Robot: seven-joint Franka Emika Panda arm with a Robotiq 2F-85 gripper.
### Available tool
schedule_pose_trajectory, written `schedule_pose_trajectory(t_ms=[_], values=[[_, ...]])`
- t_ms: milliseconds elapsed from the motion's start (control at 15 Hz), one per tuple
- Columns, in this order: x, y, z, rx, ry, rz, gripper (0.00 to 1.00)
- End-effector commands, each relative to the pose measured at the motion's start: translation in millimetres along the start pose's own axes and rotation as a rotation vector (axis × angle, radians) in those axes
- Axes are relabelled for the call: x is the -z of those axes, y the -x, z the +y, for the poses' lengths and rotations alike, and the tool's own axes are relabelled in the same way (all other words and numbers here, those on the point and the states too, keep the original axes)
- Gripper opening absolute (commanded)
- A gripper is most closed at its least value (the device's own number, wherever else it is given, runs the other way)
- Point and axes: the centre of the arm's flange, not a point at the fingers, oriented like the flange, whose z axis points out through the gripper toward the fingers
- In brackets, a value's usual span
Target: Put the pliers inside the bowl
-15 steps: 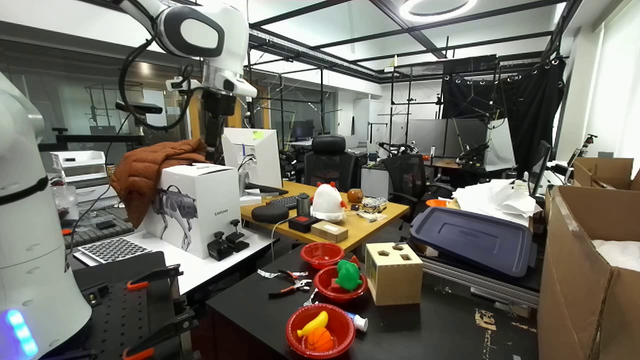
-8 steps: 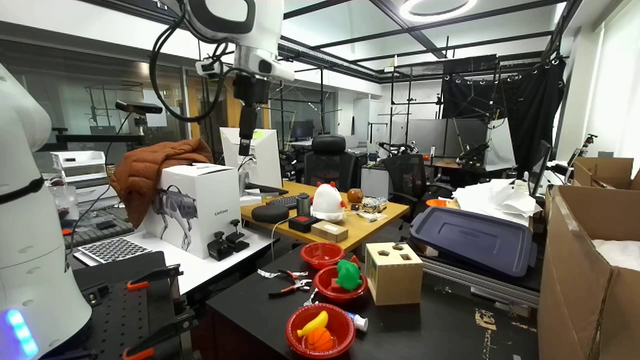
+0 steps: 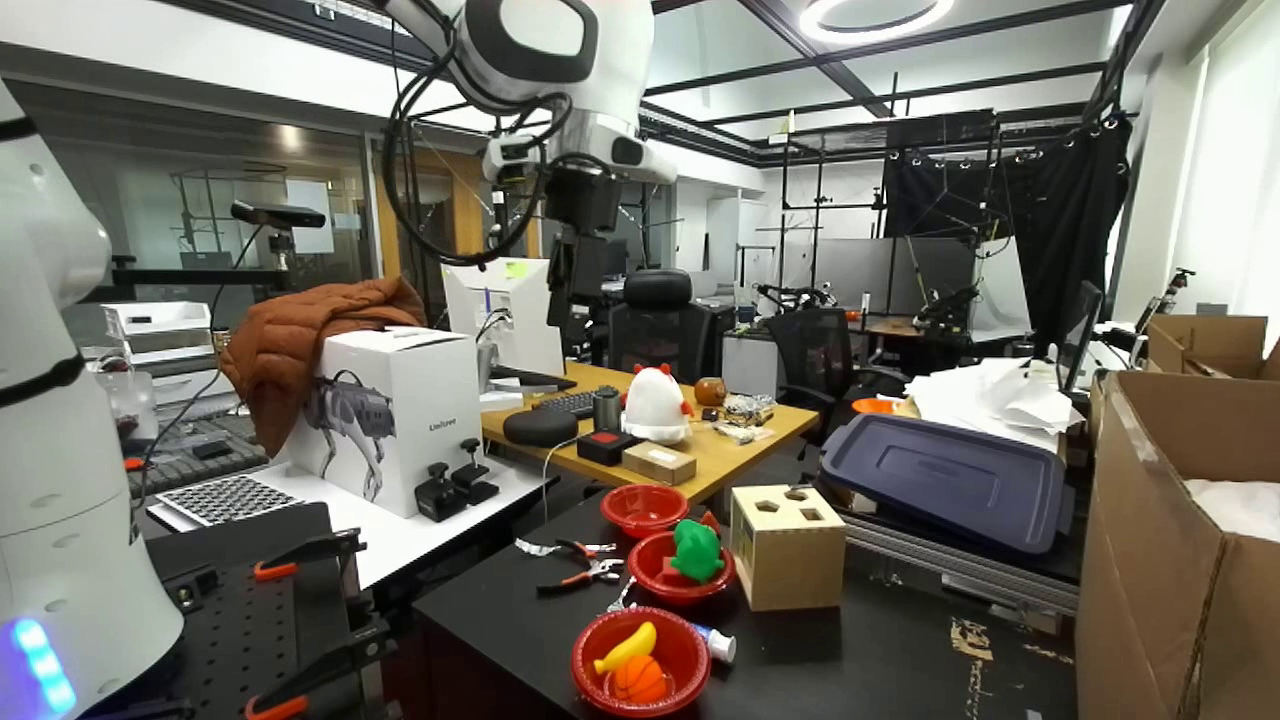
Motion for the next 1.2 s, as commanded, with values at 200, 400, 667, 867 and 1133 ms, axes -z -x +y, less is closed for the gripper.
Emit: schedule_pose_trajectory(t_ms=[200, 400, 667, 867, 1133], values=[[-37, -74, 17, 0.036, 0.081, 0.002, 1.00], [-75, -91, 10, 0.063, 0.098, -0.053, 1.00], [-117, -107, 2, 0.106, 0.155, -0.105, 1.00], [-131, -121, -1, 0.139, 0.204, -0.085, 1.00], [-144, -139, -8, 0.137, 0.193, -0.002, 1.00]])
